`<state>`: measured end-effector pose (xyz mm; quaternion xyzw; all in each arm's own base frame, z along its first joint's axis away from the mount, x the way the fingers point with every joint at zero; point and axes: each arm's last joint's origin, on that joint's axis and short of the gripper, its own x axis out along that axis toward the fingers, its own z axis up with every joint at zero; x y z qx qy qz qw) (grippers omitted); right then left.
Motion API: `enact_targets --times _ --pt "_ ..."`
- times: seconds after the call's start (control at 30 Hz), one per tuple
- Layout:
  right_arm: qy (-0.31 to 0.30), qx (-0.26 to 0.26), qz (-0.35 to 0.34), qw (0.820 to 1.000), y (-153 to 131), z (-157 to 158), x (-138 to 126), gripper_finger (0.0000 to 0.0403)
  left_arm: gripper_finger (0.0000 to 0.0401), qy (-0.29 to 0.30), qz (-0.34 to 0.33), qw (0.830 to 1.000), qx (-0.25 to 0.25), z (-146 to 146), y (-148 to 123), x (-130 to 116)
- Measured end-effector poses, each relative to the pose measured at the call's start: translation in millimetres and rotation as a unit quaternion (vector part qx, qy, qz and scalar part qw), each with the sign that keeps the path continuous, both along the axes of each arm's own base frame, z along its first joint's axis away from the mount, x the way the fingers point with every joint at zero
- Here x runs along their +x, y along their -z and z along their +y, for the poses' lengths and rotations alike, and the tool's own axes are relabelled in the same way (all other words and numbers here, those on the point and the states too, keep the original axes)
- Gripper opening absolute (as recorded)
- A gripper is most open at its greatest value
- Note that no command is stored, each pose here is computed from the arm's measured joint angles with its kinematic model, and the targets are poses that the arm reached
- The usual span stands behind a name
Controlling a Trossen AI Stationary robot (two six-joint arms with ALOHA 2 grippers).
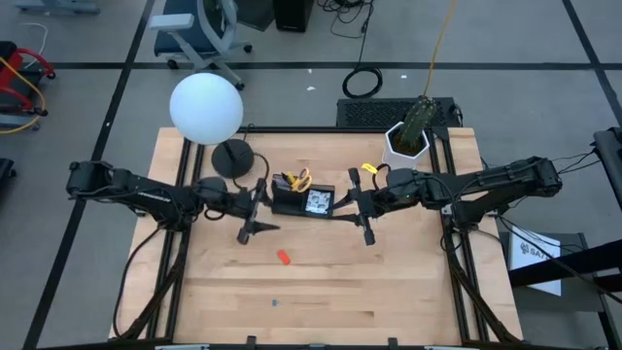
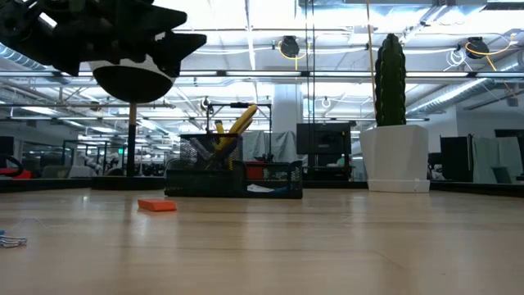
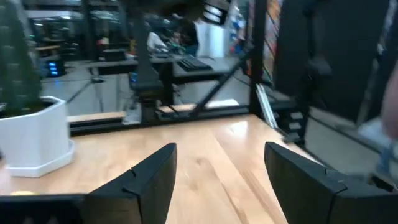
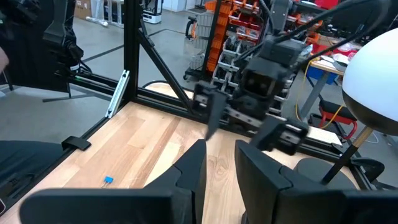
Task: Pick and place office supplies into organizer
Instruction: Put the orange eraser into the desk organizer
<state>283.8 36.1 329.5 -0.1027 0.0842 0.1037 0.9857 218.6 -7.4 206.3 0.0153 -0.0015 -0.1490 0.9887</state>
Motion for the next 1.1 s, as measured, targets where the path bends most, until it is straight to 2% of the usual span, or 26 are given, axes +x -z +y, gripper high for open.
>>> enact_targets --times 0.1,0.2,0.33,0.43,0.6,0.77,0.93,1.1 --pt "0.000 0.000 0.000 1.000 0 0 0 0.0075 0.0243 0.018 0.021 0.999 0.036 -9 5 0" --pt "0.000 0.000 0.000 1.000 0 0 0 0.0075 0.0235 0.008 0.067 0.995 0.070 -16 3 6" --pt "0.000 0.000 0.000 1.000 0 0 0 0.0075 0.0225 -0.006 0.149 0.982 0.114 -28 -11 16" --pt "-0.002 0.000 0.001 1.000 0 0 0 0.0075 0.0220 -0.011 0.187 0.971 0.149 -38 -25 21" --pt "-0.003 0.004 0.005 1.000 1 0 0 0.0075 0.0220 0.015 0.183 0.964 0.191 -54 -47 23" --pt "-0.002 0.012 0.003 1.000 0 0 0 0.0075 0.0217 0.030 0.234 0.949 0.211 -64 -59 18" --pt "-0.002 0.013 0.003 1.000 0 0 0 0.0075 0.0212 0.030 0.300 0.925 0.233 -70 -53 12" --pt "-0.002 0.013 0.002 1.000 0 0 0 0.0075 0.0212 0.021 0.307 0.921 0.238 -70 -53 10"
